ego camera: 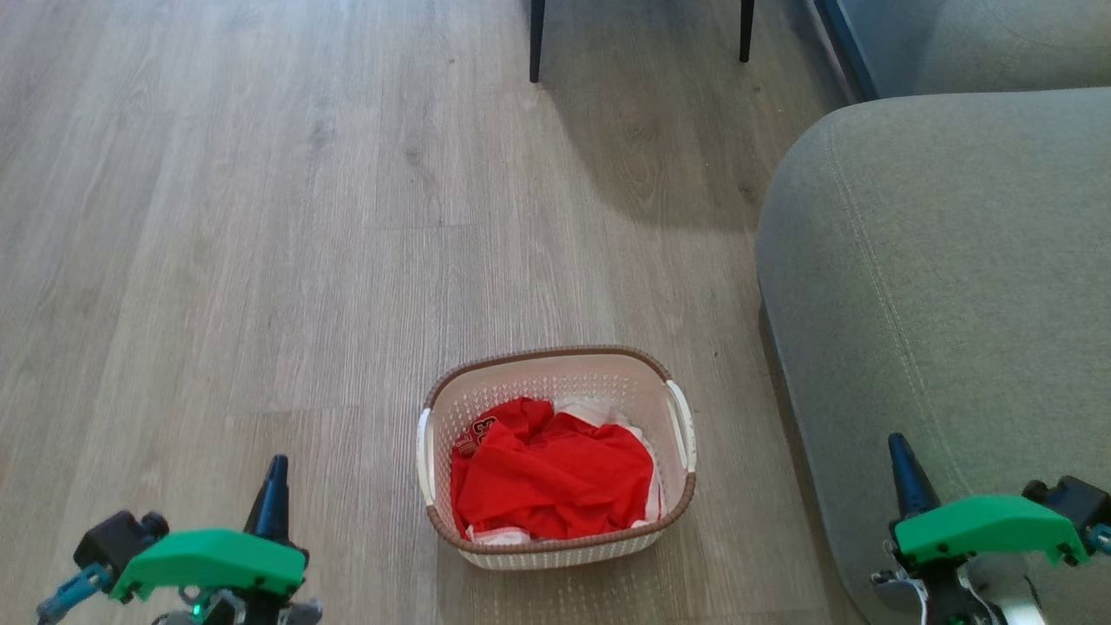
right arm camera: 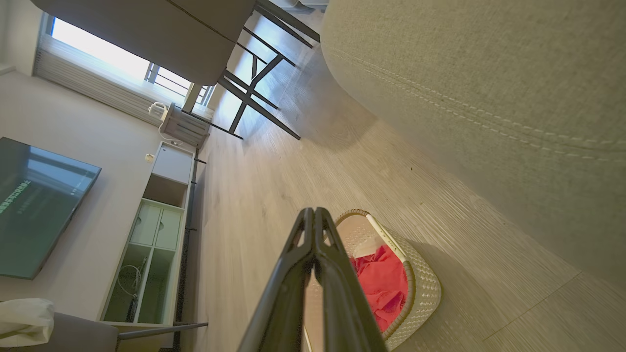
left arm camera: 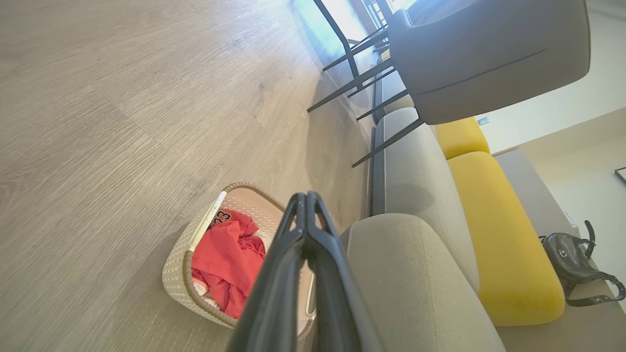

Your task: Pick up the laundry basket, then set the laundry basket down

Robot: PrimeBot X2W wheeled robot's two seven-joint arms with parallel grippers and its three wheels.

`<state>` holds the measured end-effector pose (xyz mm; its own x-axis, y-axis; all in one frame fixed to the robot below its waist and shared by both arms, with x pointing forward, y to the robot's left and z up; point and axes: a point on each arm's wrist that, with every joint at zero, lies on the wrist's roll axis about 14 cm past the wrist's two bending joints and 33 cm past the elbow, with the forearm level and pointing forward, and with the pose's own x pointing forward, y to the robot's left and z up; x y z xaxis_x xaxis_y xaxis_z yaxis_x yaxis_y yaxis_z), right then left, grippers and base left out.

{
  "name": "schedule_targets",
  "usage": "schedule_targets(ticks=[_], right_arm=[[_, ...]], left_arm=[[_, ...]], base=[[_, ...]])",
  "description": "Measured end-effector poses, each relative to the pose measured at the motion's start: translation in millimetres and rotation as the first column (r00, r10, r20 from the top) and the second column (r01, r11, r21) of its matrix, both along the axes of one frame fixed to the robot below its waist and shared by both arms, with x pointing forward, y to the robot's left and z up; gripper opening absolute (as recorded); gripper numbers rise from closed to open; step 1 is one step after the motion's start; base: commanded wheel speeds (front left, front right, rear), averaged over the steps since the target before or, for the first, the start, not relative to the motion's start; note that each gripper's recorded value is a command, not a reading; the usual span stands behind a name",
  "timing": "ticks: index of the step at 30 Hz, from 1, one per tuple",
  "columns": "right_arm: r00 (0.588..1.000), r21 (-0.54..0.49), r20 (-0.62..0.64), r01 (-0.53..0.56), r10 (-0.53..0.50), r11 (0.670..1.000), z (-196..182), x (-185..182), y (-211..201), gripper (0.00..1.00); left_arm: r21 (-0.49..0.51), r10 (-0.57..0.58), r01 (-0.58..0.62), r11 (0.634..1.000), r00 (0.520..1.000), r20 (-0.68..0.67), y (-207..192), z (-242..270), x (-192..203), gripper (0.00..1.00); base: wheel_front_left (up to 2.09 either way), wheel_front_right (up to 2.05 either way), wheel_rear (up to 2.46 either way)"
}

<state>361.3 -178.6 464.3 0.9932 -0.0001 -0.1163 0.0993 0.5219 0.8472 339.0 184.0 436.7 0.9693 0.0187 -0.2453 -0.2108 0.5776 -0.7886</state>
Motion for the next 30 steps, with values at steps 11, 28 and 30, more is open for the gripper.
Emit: schedule_targets(ticks=[11,28,30], right_arm=[[1.000,0.128,-0.012,0.029,-0.027,0.991,-1.0,0.6,-6.6,0.00],[0.998,0.307,-0.013,0.055,-0.054,0.950,2.4,4.5,-13.8,0.00],[0.998,0.327,-0.011,0.056,-0.055,0.943,3.5,5.5,-14.3,0.00]], left_arm=[[-0.140,0.022,-0.019,0.990,0.999,0.025,1.0,9.1,10.6,0.00],[-0.334,0.052,-0.032,0.942,0.997,0.051,2.2,18.3,19.6,0.00],[-0.355,0.058,-0.035,0.934,0.997,0.054,3.4,18.8,19.8,0.00]], base=[[0.00,0.00,0.00],[0.00,0.00,0.00],[0.00,0.00,0.00]])
